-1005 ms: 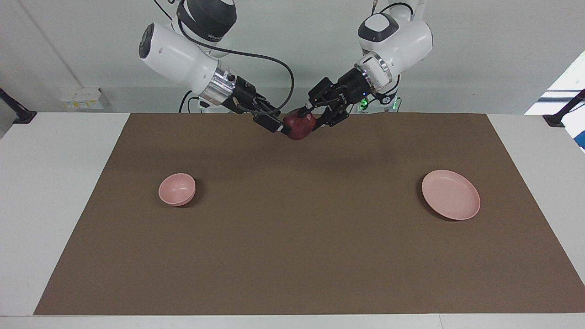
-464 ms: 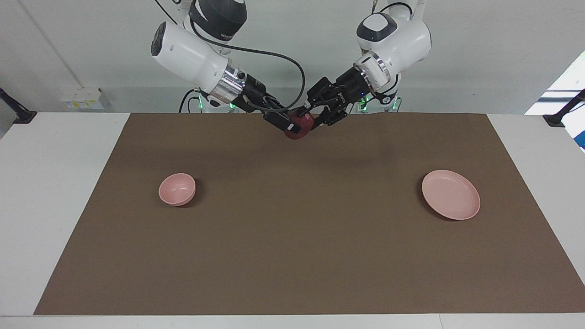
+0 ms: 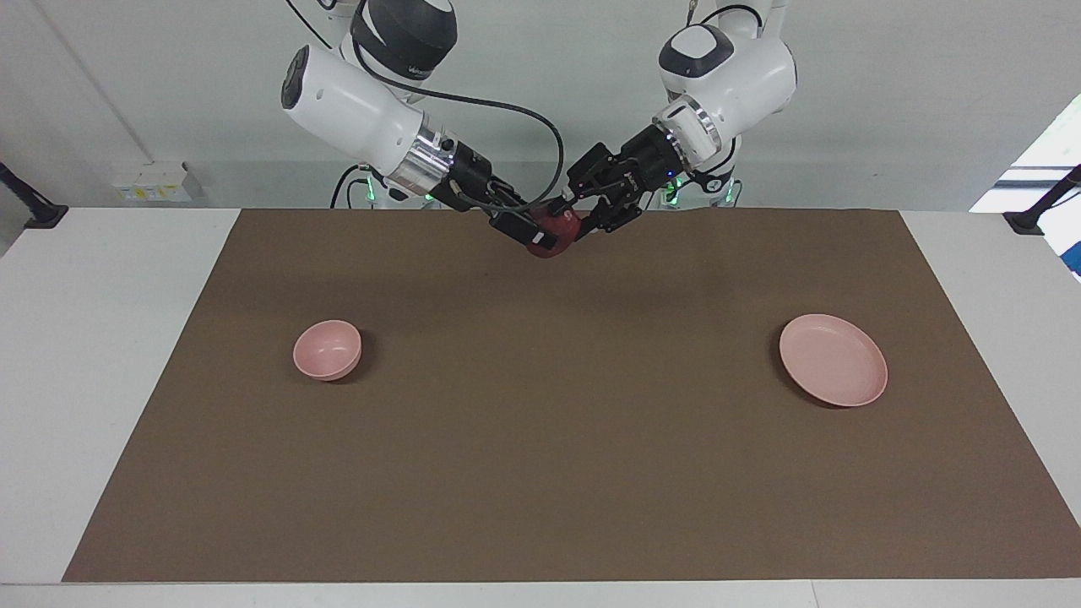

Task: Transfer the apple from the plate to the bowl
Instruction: 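Close the right gripper on the apple held by the left gripper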

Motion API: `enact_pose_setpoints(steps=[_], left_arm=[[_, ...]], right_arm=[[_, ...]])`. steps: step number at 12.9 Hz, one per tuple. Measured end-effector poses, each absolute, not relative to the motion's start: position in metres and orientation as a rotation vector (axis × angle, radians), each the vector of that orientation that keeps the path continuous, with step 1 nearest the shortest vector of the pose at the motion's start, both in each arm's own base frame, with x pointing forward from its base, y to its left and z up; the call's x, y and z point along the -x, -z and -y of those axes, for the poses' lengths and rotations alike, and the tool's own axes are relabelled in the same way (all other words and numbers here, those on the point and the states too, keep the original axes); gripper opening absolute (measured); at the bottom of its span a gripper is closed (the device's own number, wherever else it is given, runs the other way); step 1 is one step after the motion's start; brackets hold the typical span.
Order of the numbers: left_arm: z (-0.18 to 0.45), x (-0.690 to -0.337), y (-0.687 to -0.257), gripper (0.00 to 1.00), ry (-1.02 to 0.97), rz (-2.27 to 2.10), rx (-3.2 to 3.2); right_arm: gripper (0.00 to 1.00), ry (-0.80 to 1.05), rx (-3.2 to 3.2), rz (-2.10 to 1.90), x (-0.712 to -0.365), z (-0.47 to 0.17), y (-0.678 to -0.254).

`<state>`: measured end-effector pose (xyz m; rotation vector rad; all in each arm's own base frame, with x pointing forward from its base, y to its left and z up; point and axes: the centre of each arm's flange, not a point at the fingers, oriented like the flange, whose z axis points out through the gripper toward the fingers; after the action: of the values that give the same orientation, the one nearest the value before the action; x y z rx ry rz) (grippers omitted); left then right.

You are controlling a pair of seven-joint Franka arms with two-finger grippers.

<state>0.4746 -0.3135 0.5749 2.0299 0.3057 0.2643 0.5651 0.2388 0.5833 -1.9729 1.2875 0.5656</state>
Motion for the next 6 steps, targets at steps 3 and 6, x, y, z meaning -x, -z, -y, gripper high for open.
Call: enact_pose_setpoints(steps=[3, 6], left_arm=[[0.3133, -0.4747, -0.5747, 0.66, -0.264, -0.307, -2.03], [0.3134, -0.4746, -0.575, 0.73, -0.264, -0.307, -2.03]], right_arm=[[0.81, -0.565, 1.973, -1.288, -0.5651, -0.2388, -0.5832], [0.81, -0.565, 1.976, -1.284, -0.5648, -0.2396, -0.5832]])
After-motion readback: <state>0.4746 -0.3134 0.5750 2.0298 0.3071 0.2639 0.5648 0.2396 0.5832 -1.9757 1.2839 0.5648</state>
